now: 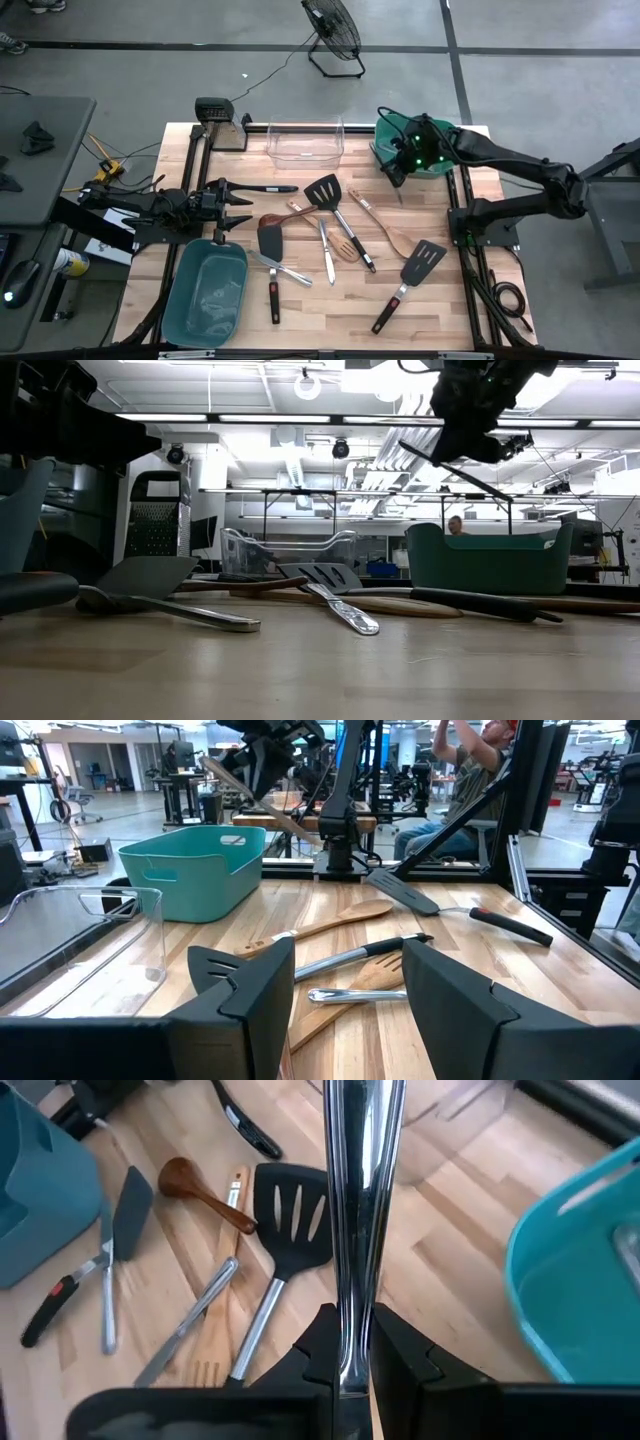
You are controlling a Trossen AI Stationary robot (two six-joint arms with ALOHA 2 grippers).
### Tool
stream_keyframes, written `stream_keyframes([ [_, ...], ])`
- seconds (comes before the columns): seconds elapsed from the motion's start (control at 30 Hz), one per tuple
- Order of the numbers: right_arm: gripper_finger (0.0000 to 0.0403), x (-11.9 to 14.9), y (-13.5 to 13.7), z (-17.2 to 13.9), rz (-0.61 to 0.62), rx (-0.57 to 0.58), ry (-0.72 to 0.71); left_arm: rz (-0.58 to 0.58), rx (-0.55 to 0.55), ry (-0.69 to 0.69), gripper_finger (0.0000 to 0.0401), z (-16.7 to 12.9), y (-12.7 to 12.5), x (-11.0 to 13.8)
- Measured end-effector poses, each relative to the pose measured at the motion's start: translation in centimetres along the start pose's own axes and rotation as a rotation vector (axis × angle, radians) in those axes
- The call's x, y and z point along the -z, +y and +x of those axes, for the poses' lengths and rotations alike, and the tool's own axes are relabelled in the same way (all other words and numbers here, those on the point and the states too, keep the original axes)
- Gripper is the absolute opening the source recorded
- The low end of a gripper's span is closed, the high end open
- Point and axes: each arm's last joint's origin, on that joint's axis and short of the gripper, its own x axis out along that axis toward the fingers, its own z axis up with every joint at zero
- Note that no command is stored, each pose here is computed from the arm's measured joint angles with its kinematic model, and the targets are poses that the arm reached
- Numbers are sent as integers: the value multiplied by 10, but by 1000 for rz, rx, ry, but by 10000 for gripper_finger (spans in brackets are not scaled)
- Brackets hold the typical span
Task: Pick & Place Kitchen Items
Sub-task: Put the right dinner knife into the green bin
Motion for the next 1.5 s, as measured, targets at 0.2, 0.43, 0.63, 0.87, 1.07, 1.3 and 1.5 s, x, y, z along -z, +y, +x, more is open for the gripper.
stream_keyframes([
  [0.2,26,-6,-12,-4,-85,28,-24,0,0,1,184,0,0,0],
  [0.43,26,-8,-20,-11,-238,116,-57,0,0,0,184,0,0,0],
  [0.63,26,-9,-27,-25,-327,298,-111,0,0,1,184,0,0,0],
  [0.87,26,-10,-35,-32,-341,474,-127,0,0,1,184,0,0,0],
  [1.07,26,-12,-47,-29,-310,603,-91,0,0,0,184,0,0,0],
  [1.3,26,-12,-64,-15,-293,696,25,0,0,1,184,0,0,0],
  [1.5,26,-14,-79,3,-284,707,115,0,0,0,184,0,0,0],
])
